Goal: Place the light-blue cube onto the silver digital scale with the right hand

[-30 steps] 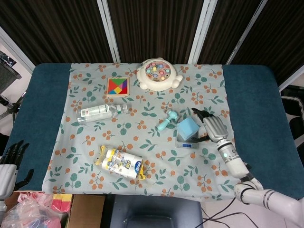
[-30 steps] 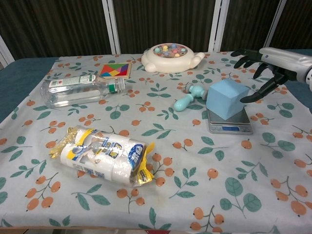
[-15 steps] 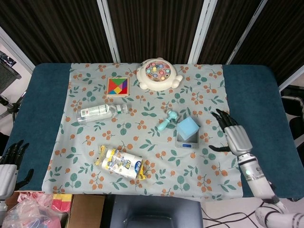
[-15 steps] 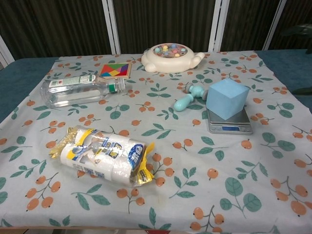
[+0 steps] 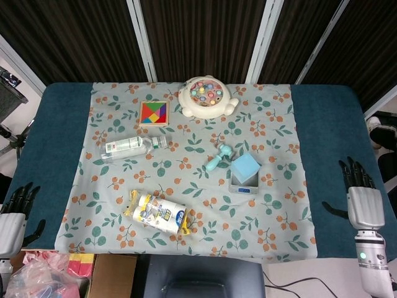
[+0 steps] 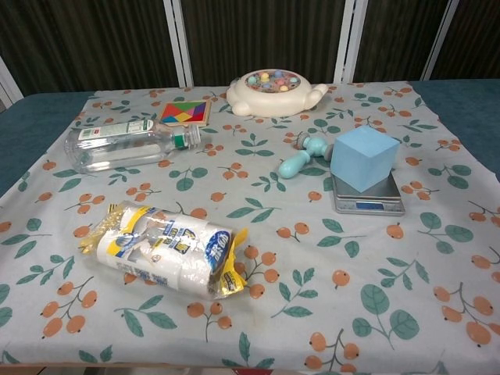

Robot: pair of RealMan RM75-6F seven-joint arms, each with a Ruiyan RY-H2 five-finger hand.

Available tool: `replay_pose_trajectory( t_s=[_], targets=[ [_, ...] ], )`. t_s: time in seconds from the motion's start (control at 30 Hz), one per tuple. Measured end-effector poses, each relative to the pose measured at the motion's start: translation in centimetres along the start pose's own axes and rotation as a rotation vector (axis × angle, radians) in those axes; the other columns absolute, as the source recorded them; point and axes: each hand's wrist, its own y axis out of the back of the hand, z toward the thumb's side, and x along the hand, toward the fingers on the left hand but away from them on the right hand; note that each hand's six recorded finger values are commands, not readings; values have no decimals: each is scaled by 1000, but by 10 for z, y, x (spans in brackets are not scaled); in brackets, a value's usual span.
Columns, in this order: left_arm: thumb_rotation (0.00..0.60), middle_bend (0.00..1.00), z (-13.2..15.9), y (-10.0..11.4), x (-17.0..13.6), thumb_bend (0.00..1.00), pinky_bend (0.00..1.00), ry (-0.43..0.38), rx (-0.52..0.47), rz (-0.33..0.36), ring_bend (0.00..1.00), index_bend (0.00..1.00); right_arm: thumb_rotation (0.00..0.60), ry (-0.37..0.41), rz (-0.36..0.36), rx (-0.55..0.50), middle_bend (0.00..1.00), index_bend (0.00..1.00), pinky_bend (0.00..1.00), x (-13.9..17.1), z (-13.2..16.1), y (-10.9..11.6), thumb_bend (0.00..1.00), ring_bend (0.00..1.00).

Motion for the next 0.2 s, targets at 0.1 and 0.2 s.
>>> replay_pose_trajectory(
  t_s=[0.1,0.2],
  targets=[
    [600,0,-1,-1,1,373,294,7,-3,-5,37,76,600,12,0,5,99,0,297,2,1,0,203,59],
    [600,0,-1,0,1,372,293,6,-5,-5,36,76,600,16,2,2,99,0,297,4,2,-1,203,59]
  ],
)
